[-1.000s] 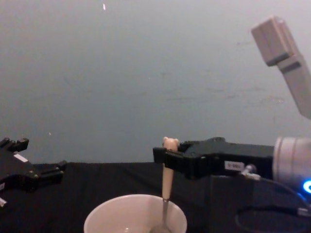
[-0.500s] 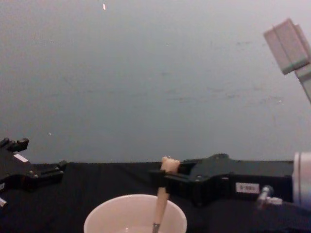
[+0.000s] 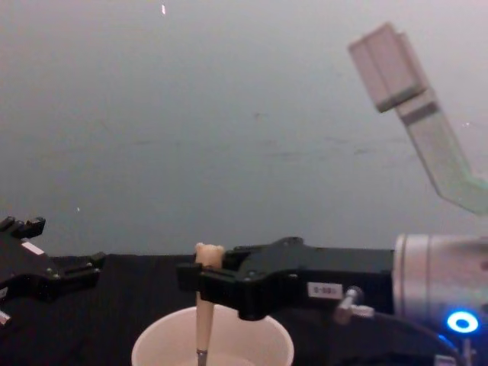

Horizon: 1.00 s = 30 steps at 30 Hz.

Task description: Pick up the stirring spoon with one hand, stir inside the cup, then place it back in its original position.

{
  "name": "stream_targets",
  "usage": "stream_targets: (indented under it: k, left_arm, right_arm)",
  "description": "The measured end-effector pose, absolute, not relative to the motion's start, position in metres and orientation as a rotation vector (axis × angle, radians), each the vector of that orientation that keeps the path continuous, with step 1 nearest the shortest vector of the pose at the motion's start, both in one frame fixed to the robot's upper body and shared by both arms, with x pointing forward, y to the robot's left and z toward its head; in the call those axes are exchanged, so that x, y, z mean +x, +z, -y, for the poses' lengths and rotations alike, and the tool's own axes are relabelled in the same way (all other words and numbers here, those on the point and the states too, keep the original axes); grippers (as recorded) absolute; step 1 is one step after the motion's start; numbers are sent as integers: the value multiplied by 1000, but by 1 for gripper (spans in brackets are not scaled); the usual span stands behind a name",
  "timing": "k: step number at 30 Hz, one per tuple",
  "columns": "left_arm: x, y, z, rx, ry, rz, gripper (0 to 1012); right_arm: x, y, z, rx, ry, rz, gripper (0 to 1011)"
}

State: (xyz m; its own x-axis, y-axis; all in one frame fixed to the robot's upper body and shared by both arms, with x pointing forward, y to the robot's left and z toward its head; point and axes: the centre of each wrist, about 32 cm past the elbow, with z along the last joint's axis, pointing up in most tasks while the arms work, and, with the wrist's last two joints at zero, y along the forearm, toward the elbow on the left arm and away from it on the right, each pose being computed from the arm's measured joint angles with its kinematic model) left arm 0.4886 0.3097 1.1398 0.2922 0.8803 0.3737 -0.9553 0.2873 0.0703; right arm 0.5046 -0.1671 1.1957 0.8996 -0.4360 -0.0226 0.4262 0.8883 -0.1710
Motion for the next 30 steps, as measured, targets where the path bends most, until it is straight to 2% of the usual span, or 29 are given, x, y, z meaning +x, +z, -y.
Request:
stream_targets:
  k: [8,15,22,30]
  left_arm:
    - [489,1140,-310,305,1248,285,1001]
    - [489,1140,-310,304,1248,285,1001]
    - [489,1140,-310,304,1248,285,1002]
    - [489,1140,-310,304,1248,285,1001]
  right_arm:
    - [520,1192,155,-164,-490,-49,223]
    - [534,1192,155,-157,-551,-42,223]
    - [541,1197,164,-154,-608,-34,223]
    - [532,1202,180,-167,-610,-36,223]
